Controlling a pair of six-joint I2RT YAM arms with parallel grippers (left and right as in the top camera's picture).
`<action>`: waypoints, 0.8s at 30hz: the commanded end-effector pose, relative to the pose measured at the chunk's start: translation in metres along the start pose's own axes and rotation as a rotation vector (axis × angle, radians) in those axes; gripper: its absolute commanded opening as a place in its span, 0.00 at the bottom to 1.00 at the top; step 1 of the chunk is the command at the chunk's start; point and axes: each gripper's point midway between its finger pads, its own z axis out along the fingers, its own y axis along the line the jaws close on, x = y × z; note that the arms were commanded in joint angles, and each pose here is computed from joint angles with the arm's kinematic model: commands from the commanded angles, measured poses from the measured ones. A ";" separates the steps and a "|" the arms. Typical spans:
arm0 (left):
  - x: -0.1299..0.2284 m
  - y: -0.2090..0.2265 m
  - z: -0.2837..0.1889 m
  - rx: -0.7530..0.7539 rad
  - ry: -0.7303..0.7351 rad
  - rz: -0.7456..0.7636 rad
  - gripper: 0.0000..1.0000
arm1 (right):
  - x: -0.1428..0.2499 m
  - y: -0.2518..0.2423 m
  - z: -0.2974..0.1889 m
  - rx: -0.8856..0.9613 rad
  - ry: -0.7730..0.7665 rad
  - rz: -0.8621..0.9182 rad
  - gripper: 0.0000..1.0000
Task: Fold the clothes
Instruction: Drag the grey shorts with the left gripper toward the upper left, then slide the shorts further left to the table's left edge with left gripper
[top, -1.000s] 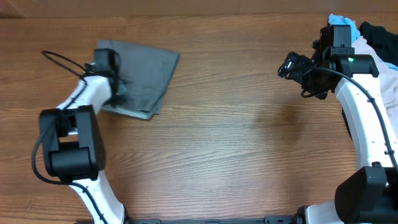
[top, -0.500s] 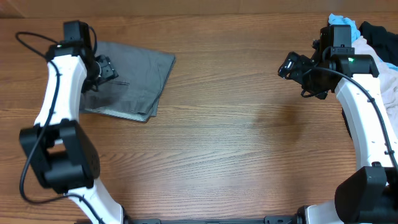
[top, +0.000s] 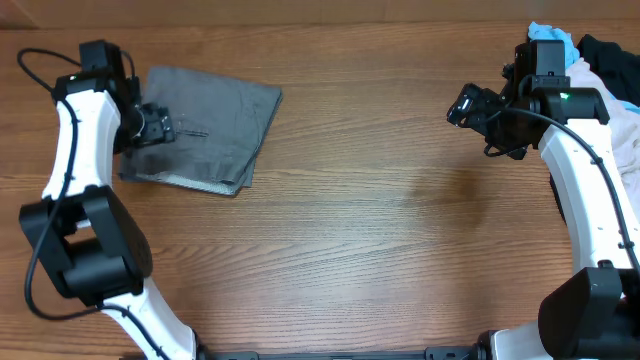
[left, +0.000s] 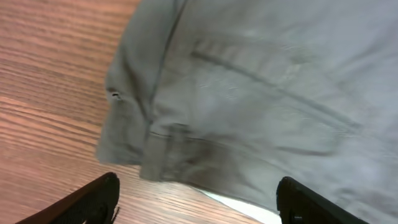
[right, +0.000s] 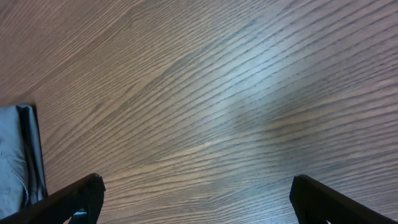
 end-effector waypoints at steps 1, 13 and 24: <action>0.002 0.013 0.026 -0.012 0.047 0.046 0.79 | -0.001 0.000 -0.001 0.007 -0.007 -0.005 1.00; 0.011 0.040 0.064 0.052 0.107 0.008 0.85 | -0.001 0.000 -0.001 0.007 -0.008 -0.005 1.00; 0.027 0.035 0.094 0.091 0.185 0.035 0.68 | -0.001 0.000 -0.001 0.007 -0.007 -0.005 1.00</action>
